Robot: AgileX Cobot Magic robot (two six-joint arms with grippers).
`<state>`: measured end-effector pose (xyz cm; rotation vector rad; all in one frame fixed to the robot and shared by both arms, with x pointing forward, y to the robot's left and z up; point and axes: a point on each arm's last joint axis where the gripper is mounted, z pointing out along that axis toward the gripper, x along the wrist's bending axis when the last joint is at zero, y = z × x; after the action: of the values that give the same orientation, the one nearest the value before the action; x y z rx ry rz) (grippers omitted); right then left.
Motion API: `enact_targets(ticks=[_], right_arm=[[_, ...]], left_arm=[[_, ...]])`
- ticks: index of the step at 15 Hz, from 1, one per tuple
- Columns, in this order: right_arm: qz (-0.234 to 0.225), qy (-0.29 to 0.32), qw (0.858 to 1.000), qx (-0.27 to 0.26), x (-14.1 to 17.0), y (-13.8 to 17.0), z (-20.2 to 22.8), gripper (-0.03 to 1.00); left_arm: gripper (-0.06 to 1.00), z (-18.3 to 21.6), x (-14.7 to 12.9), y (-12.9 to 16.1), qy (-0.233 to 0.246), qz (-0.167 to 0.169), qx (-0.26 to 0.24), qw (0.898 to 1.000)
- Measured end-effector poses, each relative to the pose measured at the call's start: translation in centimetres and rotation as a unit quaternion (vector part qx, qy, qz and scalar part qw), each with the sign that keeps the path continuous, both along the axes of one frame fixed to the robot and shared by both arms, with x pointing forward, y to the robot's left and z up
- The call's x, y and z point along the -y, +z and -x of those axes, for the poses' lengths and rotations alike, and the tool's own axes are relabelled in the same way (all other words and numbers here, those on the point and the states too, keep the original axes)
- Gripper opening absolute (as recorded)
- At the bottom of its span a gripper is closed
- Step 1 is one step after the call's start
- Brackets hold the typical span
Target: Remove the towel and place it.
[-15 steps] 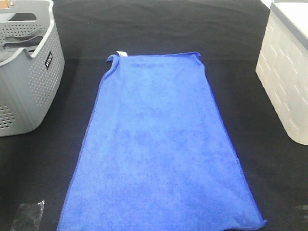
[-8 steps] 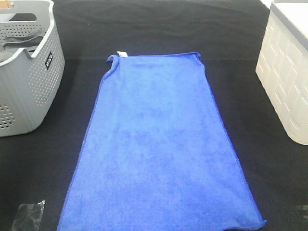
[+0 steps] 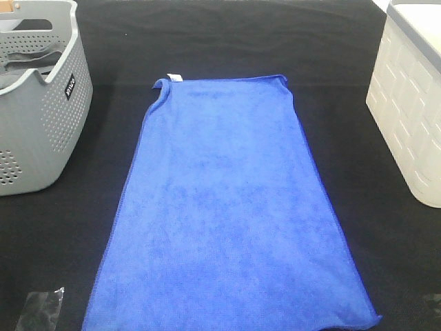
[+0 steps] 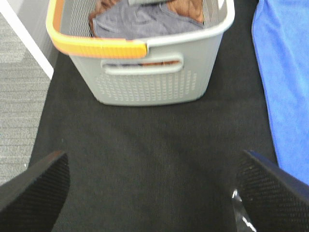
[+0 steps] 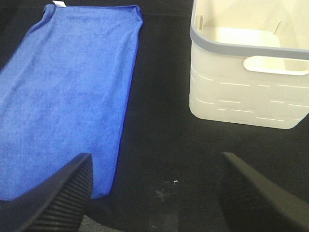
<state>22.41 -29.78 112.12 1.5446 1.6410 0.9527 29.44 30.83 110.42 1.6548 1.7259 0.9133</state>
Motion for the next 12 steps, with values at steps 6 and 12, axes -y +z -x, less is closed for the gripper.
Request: enact_targets(ticks=[6, 12], right_arm=[[0.027, 0.01, 1.0, 0.004, 0.1, -5.1, 1.3, 0.72], [0.039, 0.018, 0.999, -0.005, 0.1, -6.5, 0.2, 0.72]], left_arm=[[0.88, 2.9, 0.5, -3.9, -0.021, -0.001, 0.03, 0.999], [0.88, 5.5, 0.8, -4.4, -0.045, 0.018, 0.067, 0.997]])
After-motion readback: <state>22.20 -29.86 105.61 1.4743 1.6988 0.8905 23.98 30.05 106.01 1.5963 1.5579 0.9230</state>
